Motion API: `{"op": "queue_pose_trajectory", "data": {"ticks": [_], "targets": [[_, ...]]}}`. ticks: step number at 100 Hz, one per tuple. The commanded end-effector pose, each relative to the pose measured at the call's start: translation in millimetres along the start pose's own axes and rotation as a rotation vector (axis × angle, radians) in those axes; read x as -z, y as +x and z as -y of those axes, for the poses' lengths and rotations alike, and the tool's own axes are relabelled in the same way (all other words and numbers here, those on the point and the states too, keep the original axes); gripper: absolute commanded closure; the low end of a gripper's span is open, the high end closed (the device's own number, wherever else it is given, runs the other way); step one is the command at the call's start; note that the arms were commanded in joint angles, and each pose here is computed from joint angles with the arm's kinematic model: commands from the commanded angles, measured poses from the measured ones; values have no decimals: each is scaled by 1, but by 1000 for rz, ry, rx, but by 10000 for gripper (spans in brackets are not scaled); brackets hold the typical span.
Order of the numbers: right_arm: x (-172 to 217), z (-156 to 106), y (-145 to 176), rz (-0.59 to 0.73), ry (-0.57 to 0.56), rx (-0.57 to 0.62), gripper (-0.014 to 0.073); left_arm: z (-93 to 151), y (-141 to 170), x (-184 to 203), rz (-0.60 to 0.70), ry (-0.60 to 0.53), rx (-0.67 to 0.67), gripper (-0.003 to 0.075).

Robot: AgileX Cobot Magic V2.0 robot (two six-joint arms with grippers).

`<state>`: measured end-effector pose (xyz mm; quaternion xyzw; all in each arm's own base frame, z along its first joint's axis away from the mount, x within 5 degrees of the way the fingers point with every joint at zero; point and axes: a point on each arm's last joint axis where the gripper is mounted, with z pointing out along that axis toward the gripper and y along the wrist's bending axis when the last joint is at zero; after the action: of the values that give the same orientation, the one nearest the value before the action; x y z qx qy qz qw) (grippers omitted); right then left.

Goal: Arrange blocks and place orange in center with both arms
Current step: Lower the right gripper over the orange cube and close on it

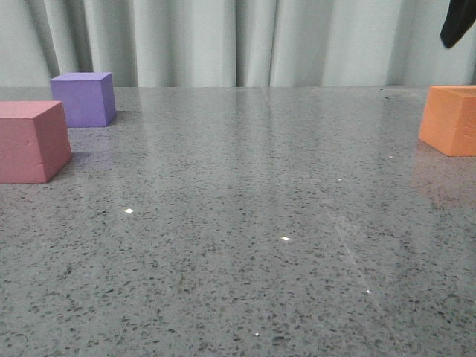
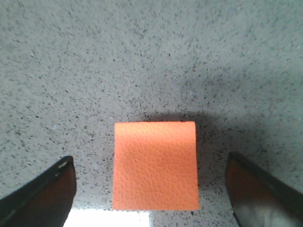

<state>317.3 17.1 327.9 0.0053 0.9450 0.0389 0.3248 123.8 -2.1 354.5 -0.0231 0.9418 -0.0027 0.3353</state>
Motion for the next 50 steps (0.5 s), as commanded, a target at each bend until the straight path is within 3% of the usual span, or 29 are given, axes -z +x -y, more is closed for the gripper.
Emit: {"op": "queue_pose_trajectory", "data": {"ticks": [1,50], "targets": [[7,-1,-13,82,-6,11,-39,1,-10,8,81,8,0,75],[-45,2,-6,-49,11,17,-38,1,-10,8,81,8,0,83]]}}
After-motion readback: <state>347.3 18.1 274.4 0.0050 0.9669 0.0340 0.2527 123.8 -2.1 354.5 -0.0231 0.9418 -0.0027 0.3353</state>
